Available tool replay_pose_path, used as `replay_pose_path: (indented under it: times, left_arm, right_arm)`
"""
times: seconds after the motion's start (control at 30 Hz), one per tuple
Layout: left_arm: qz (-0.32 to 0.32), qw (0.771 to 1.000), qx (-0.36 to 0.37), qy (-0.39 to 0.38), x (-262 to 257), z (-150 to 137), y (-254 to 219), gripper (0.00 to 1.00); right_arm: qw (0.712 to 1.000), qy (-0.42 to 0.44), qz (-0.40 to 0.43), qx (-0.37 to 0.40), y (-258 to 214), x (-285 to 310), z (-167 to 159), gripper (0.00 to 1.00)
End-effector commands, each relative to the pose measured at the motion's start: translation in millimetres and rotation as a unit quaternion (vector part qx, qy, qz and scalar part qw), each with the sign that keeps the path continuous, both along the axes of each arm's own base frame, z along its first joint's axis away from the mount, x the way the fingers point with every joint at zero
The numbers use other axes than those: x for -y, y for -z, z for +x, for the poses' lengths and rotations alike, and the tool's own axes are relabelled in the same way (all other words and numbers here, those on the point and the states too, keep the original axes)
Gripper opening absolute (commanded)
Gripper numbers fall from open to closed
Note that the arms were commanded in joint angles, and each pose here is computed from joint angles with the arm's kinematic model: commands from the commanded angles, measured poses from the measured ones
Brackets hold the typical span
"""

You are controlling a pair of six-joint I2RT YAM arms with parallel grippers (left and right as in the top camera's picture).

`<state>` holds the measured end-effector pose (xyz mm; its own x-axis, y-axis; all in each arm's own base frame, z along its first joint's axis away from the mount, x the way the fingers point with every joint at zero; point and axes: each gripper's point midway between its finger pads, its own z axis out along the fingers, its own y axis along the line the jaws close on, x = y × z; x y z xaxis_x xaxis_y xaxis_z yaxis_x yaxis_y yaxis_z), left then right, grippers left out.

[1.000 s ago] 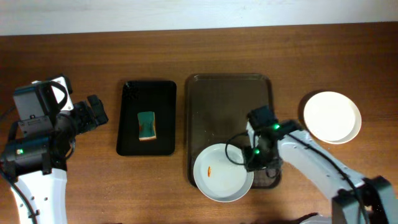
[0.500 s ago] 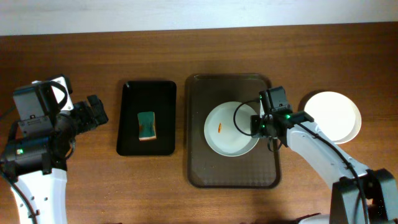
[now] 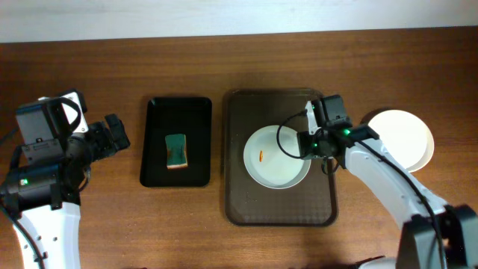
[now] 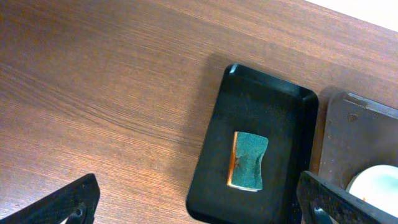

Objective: Clean dirty plates on tray and stack at the side
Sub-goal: 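Grip the rim of the last sauce-spotted plate with the right gripper, then reach the left gripper to the black tray and grasp the sponge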

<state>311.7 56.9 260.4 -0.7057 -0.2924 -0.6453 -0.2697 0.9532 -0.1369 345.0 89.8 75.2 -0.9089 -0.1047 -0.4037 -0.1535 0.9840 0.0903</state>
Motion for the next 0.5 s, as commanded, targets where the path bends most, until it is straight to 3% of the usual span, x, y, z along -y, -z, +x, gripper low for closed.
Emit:
replay_pose_path:
  times: [0.0, 0.13, 0.17, 0.2, 0.3, 0.37, 0.47]
  left_arm:
    - [-0.033, 0.999, 0.020, 0.014, 12, 3, -10, 1.00]
    - [-0.121, 0.988, 0.046, 0.083, 50, 11, -19, 0.97]
    - [-0.127, 0.986, 0.036, 0.099, 59, 17, -13, 0.79]
    - [-0.123, 0.987, 0.014, 0.107, 66, 20, -1, 0.70]
    - [-0.066, 0.985, -0.082, 0.137, 92, 31, 53, 0.72]
    - [0.002, 0.977, -0.157, 0.147, 106, 43, 105, 0.56]
    - [0.004, 0.965, -0.231, 0.123, 113, 55, 170, 0.17]
  right_arm:
    - [0.998, -0.015, 0.048, 0.032, -32, -15, 3, 0.51]
    - [0.998, -0.021, 0.057, 0.009, -28, -18, -7, 0.52]
    - [0.998, -0.021, 0.058, 0.005, -27, -18, -9, 0.52]
    - [0.998, -0.022, 0.059, 0.004, -27, -19, -10, 0.52]
    - [0.998, -0.022, 0.059, 0.004, -27, -19, -9, 0.52]
    - [0.998, -0.022, 0.059, 0.004, -27, -19, -10, 0.52]
    - [0.998, -0.022, 0.059, 0.002, -27, -18, -10, 0.52]
